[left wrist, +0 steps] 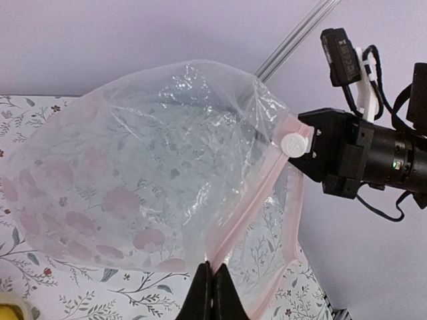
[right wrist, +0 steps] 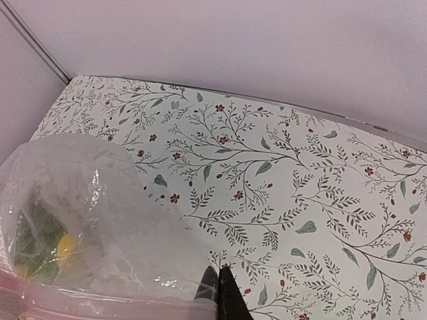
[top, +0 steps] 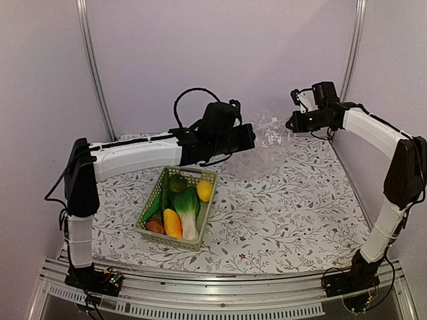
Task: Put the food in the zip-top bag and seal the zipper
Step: Open the zipper food storage bag at the center of the board, then pass from the left arm to the right
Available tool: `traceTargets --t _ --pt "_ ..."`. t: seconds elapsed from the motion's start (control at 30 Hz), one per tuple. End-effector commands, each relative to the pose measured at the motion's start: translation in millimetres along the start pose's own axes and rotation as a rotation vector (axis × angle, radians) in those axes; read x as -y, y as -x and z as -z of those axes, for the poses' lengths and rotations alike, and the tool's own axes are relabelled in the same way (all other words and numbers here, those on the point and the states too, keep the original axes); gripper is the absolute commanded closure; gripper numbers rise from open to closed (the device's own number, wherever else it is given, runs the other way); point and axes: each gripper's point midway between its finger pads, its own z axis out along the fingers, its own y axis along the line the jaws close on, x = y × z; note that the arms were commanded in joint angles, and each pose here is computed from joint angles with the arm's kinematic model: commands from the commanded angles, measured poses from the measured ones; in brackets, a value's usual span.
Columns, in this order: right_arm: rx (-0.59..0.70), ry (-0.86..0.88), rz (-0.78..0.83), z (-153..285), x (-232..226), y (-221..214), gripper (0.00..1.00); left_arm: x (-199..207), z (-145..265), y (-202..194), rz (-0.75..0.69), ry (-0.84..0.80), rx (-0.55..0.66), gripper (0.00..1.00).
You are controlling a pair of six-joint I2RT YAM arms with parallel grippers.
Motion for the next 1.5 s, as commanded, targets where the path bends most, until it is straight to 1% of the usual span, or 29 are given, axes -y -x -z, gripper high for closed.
traceTargets --t 0.0,0.07,0.17,0.23,0.33,0.4,0.47,0.53,0.57,0.67,0.7,0.73,0.83,0.87,1.0,1.03,1.1,1.13,1.17,1.2,1.27,1.3,1.33,1.37,1.4,1.43,1.47 --pt "0.119 -0.003 0.046 36.8 -0.4 26.6 0.96 1.9 4.6 -3.2 0.0 -0.004 -0.016 1.0" --pt "0.115 0.086 0.052 43.5 -17.1 22.7 0.9 5.9 2.0 -2.0 0.003 -0.027 -0.008 1.0" --pt "0.078 0.179 0.083 48.6 -33.6 4.5 0.7 7.2 1.1 1.2 0.005 -0.032 0.01 1.0" --pt "0.05 0.203 0.077 48.7 -36.7 -7.8 0.64 5.5 1.1 3.7 0.007 -0.028 0.023 1.0" --pt "0.015 0.23 0.066 48.1 -40.2 -25.4 0.58 3.4 0.4 2.4 0.01 -0.025 0.032 1.0" --pt "-0.006 0.252 0.056 47.3 -43.1 -35.3 0.56 0.6 -1.4 1.0 0.012 -0.019 0.034 1.0" --pt "-0.029 0.276 0.05 46.0 -47.2 -44.6 0.59 -0.9 -2.7 -1.8 0.009 -0.015 0.031 1.0" --pt "-0.051 0.296 0.048 44.5 -52.1 -50.7 0.67 -3.1 -3.7 -2.3 0.012 -0.006 0.034 1.0" --pt "-0.056 0.3 0.047 45.1 -53.0 -52.0 0.67 -4.8 -4.2 -1.2 0.013 -0.001 0.038 1.0" --pt "-0.045 0.31 0.06 56.2 -58.0 -47.7 0.55 -6.2 -4.3 0.6 0.01 0.003 0.042 1.0" --pt "-0.046 0.309 0.063 60.2 -58.7 -46.8 0.54 -6.2 -4.3 2.3 0.009 0.002 0.045 1.0" --pt "-0.046 0.308 0.071 64.9 -60.0 -45.6 0.54 -6.6 -4.4 2.6 0.007 0.002 0.045 1.0" --pt "-0.061 0.283 0.069 68.5 -56.9 -48.8 0.63 -7.3 -4.8 3.4 -0.001 0.0 0.043 1.0" --pt "-0.068 0.278 0.065 68.2 -56.1 -51.5 0.64 -7.2 -4.8 3.2 -0.002 -0.001 0.042 1.0" --pt "-0.089 0.272 0.056 67.7 -54.6 -58.2 0.65 -8.7 -5.2 1.5 -0.001 0.001 0.037 1.0" --pt "-0.089 0.27 0.061 69.0 -54.5 -58.5 0.71 -8.1 -5.5 0.5 0.0 -0.003 0.033 1.0" --pt "-0.075 0.247 0.074 72.6 -52.3 -55.7 0.95 -5.3 -6.4 0.9 0.002 -0.022 0.035 1.0" --pt "-0.066 0.228 0.079 74.4 -49.7 -53.1 1.0 -1.8 -7.6 0.4 -0.001 -0.041 0.037 1.0" --pt "-0.058 0.207 0.085 75.0 -46.7 -50.7 1.0 -0.5 -9.1 -2.3 -0.007 -0.052 0.03 1.0" --pt "-0.049 0.185 0.091 75.7 -43.1 -47.9 1.0 2.0 -10.2 -4.0 -0.024 -0.068 0.023 0.96" --pt "-0.03 0.141 0.105 76.4 -35.0 -40.9 1.0 10.0 -7.4 -1.1 -0.091 -0.095 0.024 0.71" --pt "-0.02 0.109 0.11 76.2 -27.2 -36.3 1.0 13.5 -1.7 4.6 -0.139 -0.093 0.039 0.63" --pt "-0.002 0.063 0.12 78.4 -15.8 -28.2 1.0 16.1 8.7 13.3 -0.193 -0.075 0.069 0.51" --pt "0.015 0.022 0.112 82.3 -0.8 -19.6 1.0 11.2 19.0 17.8 -0.259 -0.033 0.108 0.17" --pt "0.043 -0.011 0.11 89.3 10.7 -7.5 1.0 10.6 34.5 28.0 -0.314 0.0 0.163 0.02" --pt "0.073 -0.049 0.107 97.7 23.4 5.0 1.0 5.4 48.8 34.9 -0.354 0.03 0.207 0.01" --pt "0.107 -0.093 0.108 108.0 36.1 18.1 1.0 -2.3 61.1 39.3 -0.365 0.055 0.232 0.0"
